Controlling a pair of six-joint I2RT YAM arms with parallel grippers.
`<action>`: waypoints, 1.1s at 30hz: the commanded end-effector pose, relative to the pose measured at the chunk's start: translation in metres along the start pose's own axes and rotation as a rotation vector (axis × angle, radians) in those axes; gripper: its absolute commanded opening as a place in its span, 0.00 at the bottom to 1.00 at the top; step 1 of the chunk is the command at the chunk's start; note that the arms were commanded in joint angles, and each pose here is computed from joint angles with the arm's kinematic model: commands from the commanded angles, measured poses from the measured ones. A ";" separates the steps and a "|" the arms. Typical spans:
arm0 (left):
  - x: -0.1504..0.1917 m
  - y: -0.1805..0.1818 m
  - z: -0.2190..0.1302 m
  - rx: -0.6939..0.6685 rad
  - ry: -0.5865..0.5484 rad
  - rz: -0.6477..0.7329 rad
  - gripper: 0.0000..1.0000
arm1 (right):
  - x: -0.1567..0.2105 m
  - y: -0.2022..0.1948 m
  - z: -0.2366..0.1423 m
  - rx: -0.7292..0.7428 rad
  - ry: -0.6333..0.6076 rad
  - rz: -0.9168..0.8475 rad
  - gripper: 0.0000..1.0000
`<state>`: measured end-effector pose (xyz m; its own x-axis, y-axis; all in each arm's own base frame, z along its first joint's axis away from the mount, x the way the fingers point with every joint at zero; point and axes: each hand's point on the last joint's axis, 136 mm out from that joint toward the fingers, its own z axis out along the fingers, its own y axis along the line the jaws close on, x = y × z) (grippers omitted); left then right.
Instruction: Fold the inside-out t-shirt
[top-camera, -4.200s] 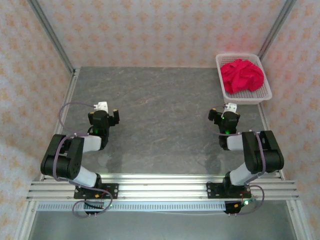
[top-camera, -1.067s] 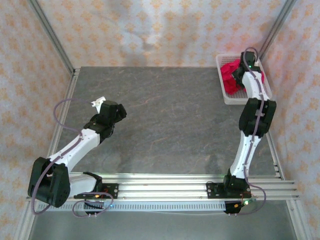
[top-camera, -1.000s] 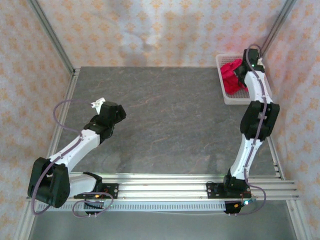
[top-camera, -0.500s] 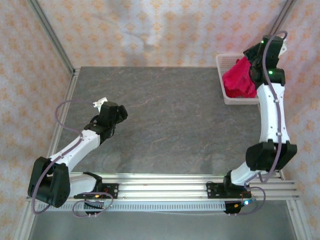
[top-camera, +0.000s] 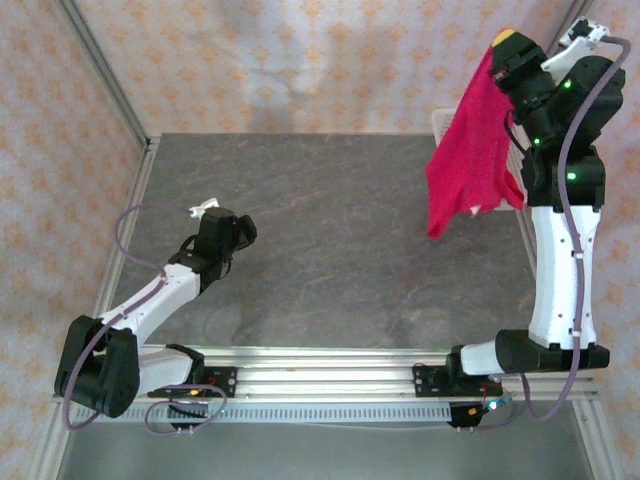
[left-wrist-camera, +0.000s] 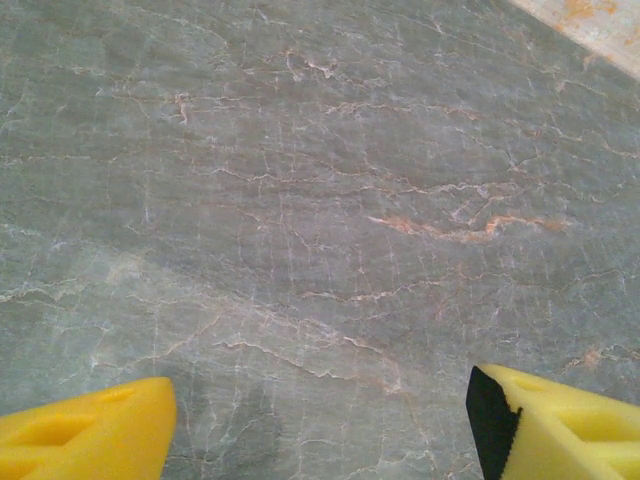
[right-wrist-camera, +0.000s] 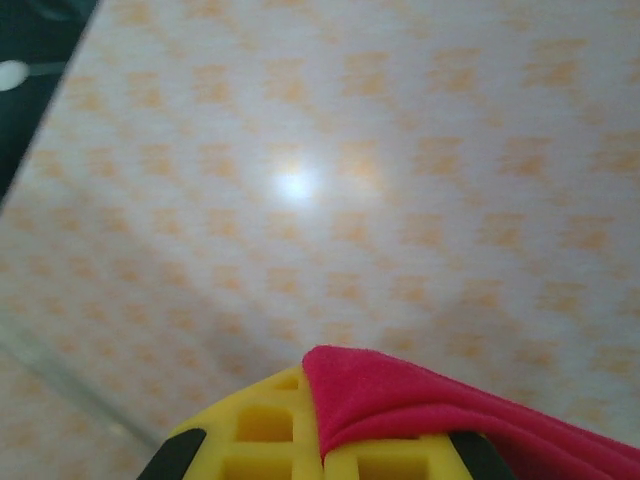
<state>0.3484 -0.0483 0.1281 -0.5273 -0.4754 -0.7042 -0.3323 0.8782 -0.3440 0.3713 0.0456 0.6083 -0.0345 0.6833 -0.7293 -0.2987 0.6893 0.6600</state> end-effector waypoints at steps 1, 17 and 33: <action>-0.009 -0.005 -0.004 0.031 -0.035 0.004 0.75 | 0.018 0.042 -0.003 -0.164 0.070 0.002 0.00; -0.015 0.000 -0.009 0.012 -0.069 0.025 0.85 | 0.364 -0.076 0.078 0.162 0.821 0.079 0.00; 0.066 -0.089 -0.030 0.344 0.162 -0.012 0.77 | 0.323 -0.235 -0.027 0.615 0.726 -0.111 0.67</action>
<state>0.3238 -0.1384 0.1339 -0.6422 -0.4394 -0.6281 -0.0790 0.8530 -0.5159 0.4073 0.1361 0.2207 -0.7503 0.3816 -0.5398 0.1372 0.8887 0.4375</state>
